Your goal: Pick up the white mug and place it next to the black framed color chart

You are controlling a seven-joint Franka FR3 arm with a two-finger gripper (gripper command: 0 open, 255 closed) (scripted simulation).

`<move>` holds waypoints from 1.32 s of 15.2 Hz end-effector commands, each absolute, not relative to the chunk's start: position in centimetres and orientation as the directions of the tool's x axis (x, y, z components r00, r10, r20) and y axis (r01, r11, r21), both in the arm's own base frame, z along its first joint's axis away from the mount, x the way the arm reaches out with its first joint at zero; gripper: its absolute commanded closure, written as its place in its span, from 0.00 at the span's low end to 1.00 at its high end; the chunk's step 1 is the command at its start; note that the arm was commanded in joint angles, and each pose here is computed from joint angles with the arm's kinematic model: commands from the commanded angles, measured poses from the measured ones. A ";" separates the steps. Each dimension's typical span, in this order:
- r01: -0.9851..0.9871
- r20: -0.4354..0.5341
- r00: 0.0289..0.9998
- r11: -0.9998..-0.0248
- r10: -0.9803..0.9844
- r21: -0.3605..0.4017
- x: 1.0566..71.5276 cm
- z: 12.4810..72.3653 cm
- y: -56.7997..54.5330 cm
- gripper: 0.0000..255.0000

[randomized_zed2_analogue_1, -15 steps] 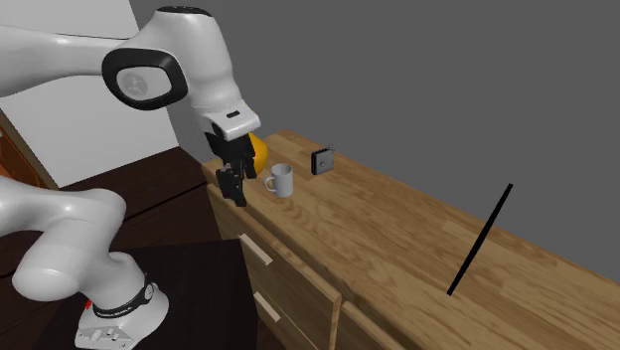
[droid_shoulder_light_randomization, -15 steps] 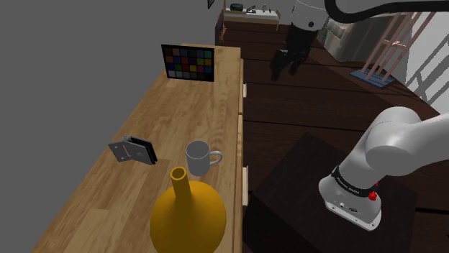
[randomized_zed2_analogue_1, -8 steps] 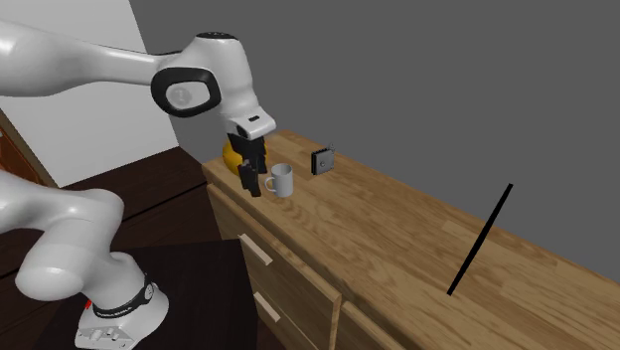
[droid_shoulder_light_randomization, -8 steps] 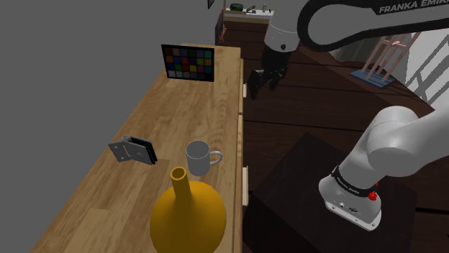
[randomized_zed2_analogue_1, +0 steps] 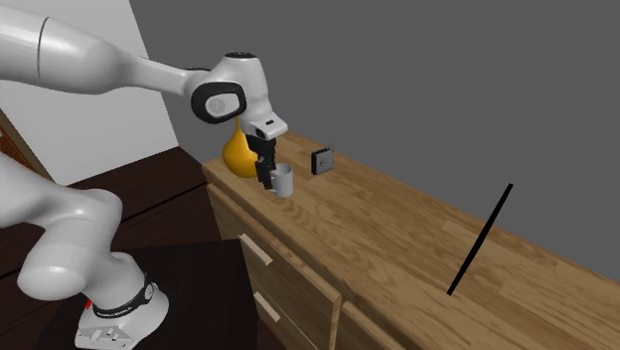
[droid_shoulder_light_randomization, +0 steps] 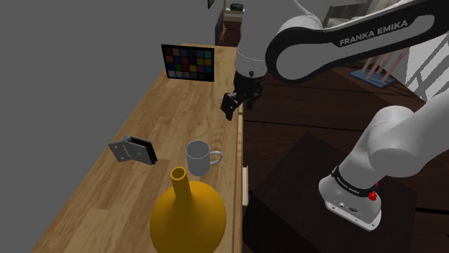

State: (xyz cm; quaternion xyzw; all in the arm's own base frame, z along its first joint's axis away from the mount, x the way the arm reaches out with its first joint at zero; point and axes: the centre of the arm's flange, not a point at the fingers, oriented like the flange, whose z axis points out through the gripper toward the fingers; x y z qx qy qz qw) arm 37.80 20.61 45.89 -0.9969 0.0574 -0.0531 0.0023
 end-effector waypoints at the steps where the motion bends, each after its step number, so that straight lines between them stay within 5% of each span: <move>1: -0.107 0.104 0.989 -0.994 -0.107 -0.011 38.4 44.5 23.3 0.00; 20: -0.074 0.095 0.993 -0.997 -0.074 -0.003 40.9 34.8 33.1 0.00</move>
